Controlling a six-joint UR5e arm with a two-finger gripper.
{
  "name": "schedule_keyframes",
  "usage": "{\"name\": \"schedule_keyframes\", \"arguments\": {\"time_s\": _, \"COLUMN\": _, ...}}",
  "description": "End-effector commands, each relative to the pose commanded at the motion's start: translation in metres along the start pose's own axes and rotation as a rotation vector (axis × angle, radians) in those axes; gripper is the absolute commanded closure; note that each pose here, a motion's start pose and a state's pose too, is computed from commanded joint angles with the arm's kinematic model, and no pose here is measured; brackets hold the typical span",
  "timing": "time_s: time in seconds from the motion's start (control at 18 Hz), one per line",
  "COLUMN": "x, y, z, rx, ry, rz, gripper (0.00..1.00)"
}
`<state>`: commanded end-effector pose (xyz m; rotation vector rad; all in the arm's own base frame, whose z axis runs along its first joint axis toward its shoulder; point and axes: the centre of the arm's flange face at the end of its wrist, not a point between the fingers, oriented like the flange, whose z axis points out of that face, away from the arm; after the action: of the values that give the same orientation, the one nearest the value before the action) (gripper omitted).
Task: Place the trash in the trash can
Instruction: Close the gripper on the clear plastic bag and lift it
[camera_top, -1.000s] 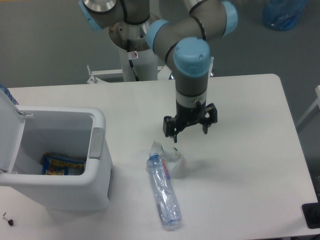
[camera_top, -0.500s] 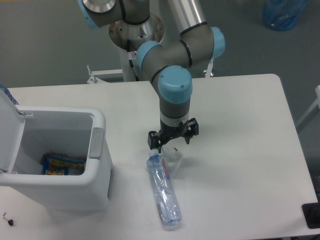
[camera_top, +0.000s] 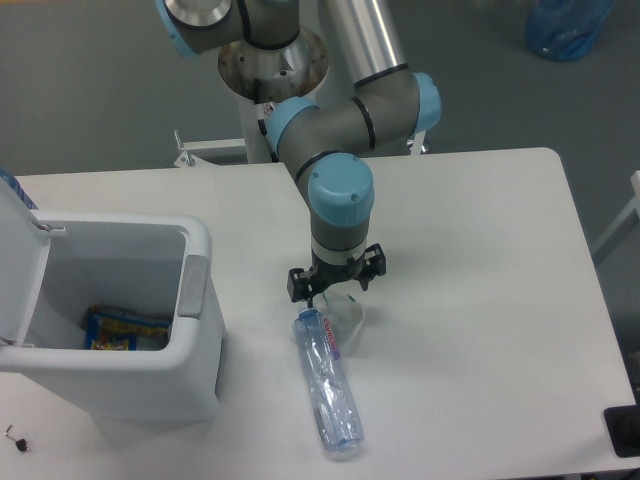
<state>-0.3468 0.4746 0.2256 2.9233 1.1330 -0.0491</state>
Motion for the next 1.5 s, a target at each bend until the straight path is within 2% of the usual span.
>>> {"name": "schedule_keyframes", "arguments": {"time_s": 0.33, "x": 0.003, "y": 0.004, "z": 0.001, "rx": -0.007, "ry": -0.018, "rz": 0.011, "gripper": 0.52}}
{"name": "schedule_keyframes", "arguments": {"time_s": 0.56, "x": -0.002, "y": 0.005, "z": 0.001, "rx": -0.015, "ry": -0.082, "rz": 0.026, "gripper": 0.89}}
{"name": "schedule_keyframes", "arguments": {"time_s": 0.61, "x": -0.001, "y": 0.006, "z": 0.001, "rx": -0.015, "ry": -0.082, "rz": 0.027, "gripper": 0.94}}
{"name": "schedule_keyframes", "arguments": {"time_s": 0.72, "x": -0.002, "y": 0.006, "z": 0.0, "rx": -0.014, "ry": -0.083, "rz": 0.026, "gripper": 0.98}}
{"name": "schedule_keyframes", "arguments": {"time_s": 1.0, "x": -0.005, "y": -0.004, "z": -0.014, "rx": 0.016, "ry": -0.089, "rz": 0.047, "gripper": 0.98}}
{"name": "schedule_keyframes", "arguments": {"time_s": 1.17, "x": -0.027, "y": -0.01, "z": -0.021, "rx": 0.032, "ry": -0.093, "rz": 0.041, "gripper": 0.98}}
{"name": "schedule_keyframes", "arguments": {"time_s": 1.39, "x": -0.054, "y": -0.022, "z": -0.074, "rx": 0.128, "ry": -0.093, "rz": -0.003, "gripper": 0.97}}
{"name": "schedule_keyframes", "arguments": {"time_s": 1.5, "x": -0.054, "y": -0.021, "z": -0.086, "rx": 0.155, "ry": -0.072, "rz": -0.005, "gripper": 0.97}}
